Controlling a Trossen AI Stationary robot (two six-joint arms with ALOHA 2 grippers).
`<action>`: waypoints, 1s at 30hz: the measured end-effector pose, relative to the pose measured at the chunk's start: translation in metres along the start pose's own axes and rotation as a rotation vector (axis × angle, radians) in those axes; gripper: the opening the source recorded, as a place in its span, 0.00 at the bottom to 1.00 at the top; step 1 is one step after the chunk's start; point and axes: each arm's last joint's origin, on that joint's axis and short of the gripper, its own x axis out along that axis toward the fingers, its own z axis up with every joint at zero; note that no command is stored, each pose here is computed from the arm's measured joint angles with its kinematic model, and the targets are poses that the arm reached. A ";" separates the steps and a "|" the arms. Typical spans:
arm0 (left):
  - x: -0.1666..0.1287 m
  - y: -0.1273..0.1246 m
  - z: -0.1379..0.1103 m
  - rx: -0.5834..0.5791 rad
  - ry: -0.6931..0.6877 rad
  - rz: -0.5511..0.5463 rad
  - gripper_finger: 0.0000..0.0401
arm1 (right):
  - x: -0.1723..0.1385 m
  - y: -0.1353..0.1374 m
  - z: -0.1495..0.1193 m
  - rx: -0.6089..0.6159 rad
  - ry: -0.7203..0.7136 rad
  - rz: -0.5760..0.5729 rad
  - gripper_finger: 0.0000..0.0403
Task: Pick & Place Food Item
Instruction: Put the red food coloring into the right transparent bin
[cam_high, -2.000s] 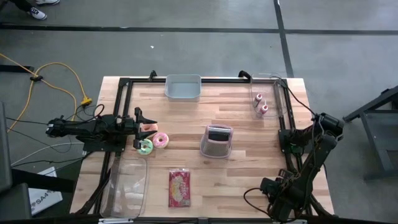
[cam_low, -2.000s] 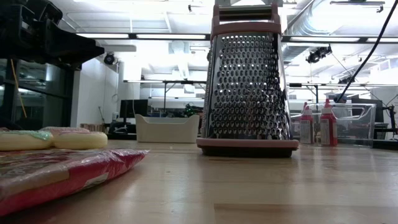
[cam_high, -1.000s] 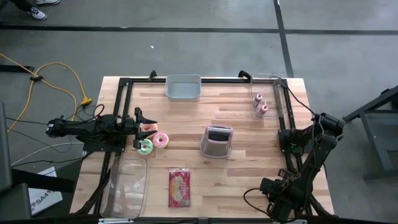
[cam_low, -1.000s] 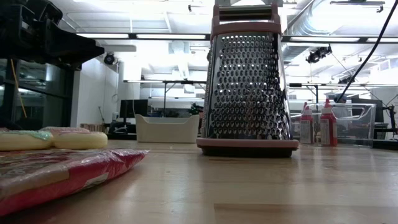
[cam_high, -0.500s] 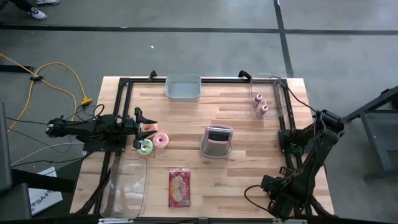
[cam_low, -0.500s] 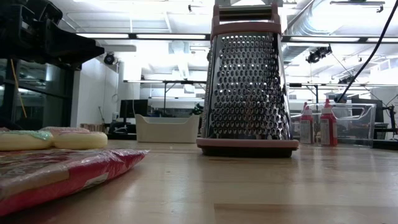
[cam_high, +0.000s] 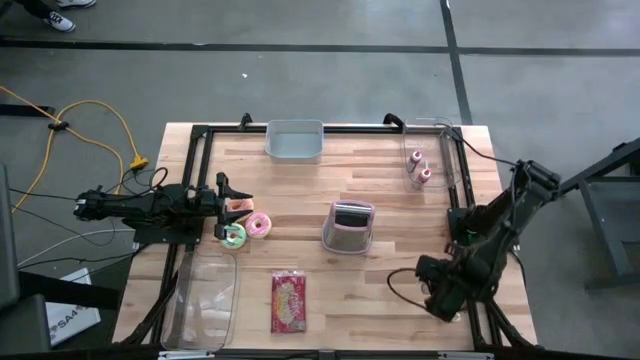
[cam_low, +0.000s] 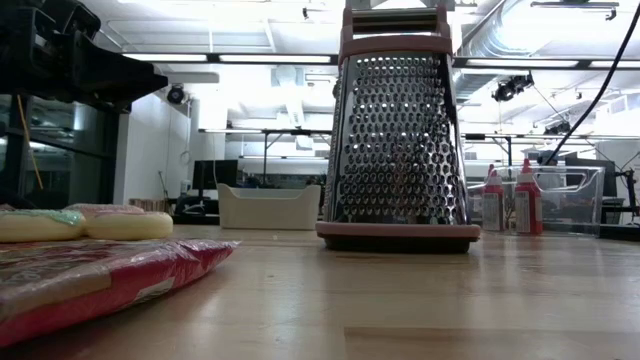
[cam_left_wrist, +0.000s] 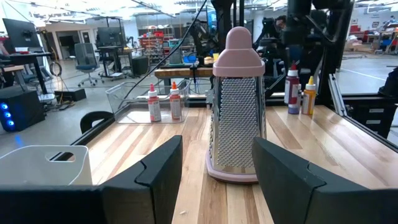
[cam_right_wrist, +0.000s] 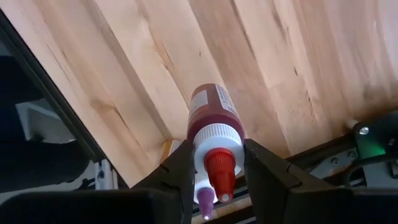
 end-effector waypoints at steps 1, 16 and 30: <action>0.000 0.000 0.000 0.000 0.000 0.000 0.47 | -0.002 -0.003 0.002 0.003 -0.002 0.003 0.26; 0.000 0.000 0.000 0.000 0.000 0.000 0.47 | -0.045 -0.044 0.048 0.097 -0.022 -0.014 0.26; 0.000 0.000 0.000 0.000 0.000 0.000 0.47 | -0.077 -0.102 0.080 0.283 -0.094 0.047 0.26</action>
